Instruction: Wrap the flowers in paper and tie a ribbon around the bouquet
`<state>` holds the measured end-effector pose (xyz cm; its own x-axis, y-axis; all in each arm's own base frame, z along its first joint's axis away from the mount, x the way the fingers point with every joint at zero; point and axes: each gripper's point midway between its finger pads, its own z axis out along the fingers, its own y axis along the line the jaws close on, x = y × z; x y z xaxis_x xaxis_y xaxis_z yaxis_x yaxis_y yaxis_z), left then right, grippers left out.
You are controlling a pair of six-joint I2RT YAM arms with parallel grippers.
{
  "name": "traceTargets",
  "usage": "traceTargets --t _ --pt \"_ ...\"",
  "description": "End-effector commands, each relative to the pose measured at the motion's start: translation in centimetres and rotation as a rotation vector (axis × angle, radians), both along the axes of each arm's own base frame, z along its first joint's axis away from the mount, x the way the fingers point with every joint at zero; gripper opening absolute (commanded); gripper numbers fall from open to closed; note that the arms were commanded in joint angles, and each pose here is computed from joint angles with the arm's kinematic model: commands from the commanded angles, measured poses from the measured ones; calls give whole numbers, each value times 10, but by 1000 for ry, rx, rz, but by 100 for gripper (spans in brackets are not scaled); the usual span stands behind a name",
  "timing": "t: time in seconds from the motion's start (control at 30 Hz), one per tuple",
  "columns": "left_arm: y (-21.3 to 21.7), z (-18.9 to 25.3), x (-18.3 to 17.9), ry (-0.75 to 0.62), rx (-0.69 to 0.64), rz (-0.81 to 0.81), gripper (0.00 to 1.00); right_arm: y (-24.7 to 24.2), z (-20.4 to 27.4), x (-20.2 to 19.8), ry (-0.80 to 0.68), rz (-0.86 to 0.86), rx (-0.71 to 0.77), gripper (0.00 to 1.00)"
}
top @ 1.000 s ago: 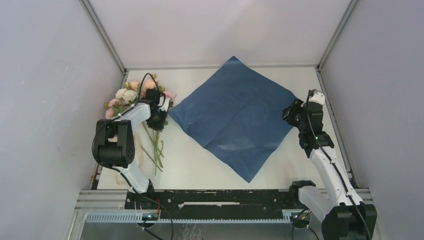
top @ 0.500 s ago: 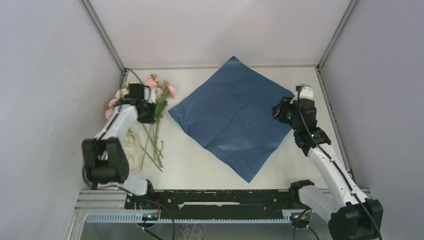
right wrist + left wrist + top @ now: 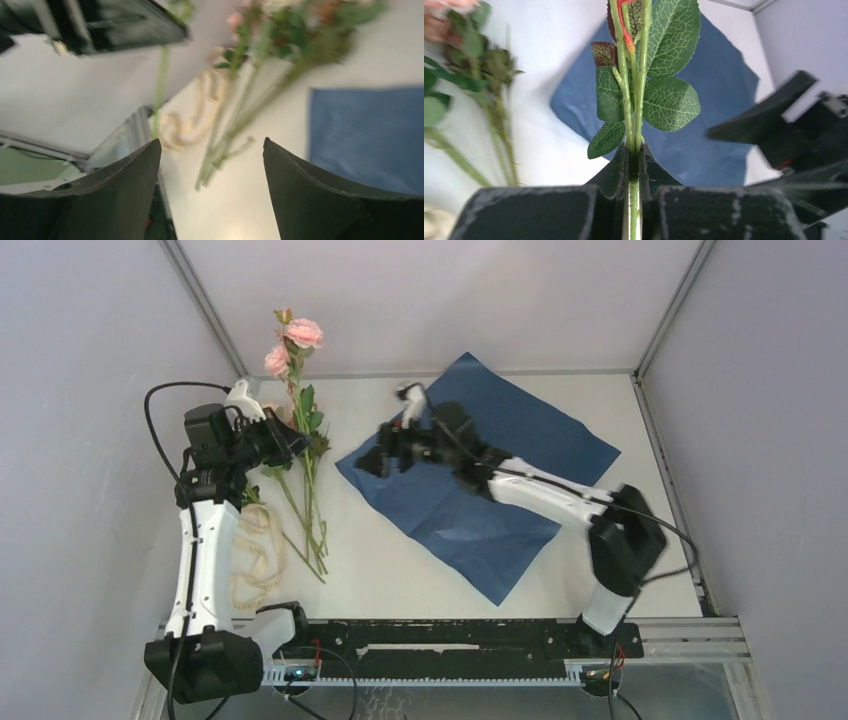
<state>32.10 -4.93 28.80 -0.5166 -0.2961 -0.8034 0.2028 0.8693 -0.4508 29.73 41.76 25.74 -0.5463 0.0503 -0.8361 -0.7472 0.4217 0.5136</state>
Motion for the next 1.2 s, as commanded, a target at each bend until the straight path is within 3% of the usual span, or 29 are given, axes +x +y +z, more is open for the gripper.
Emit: traceTargets --t 0.0,0.13,0.23,0.27,0.37,0.4,0.43,0.5,0.53,0.57,0.77,0.97,1.03,1.13,1.17 --pt "-31 15 -8 -9 -202 -87 1 82 53 -32 24 216 213 87" --pt "-42 10 -11 -4 -223 -101 1 119 38 -31 74 234 209 87" --pt "-48 7 -10 3 -242 -114 0 137 23 -29 130 250 198 81" --pt "-48 6 -10 4 -246 -113 1 140 15 -27 157 249 187 71" --pt "-46 4 -8 7 -238 -105 1 135 -8 -14 243 192 140 12" --pt "-43 1 -7 14 -227 -85 2 126 -15 -7 263 160 127 0" --pt "-37 -7 -5 41 -204 -47 12 115 -20 1 274 124 115 0" --pt "-14 -26 3 75 -108 60 53 83 -32 22 285 28 82 0" --pt "0 -38 8 91 -40 120 68 64 -39 34 288 -25 52 0" --pt "13 -50 11 113 24 169 76 43 -47 48 284 -85 10 0" --pt "80 -117 27 275 335 356 78 -107 -132 107 363 -389 -425 0" --pt "118 -166 34 468 247 536 71 -202 -183 140 386 -619 -703 2" --pt "123 -183 34 531 254 563 69 -212 -195 145 404 -633 -739 13" --pt "116 -205 39 604 224 523 66 -220 -207 148 430 -655 -776 45" --pt "110 -208 41 616 197 503 65 -221 -208 149 431 -662 -781 47"
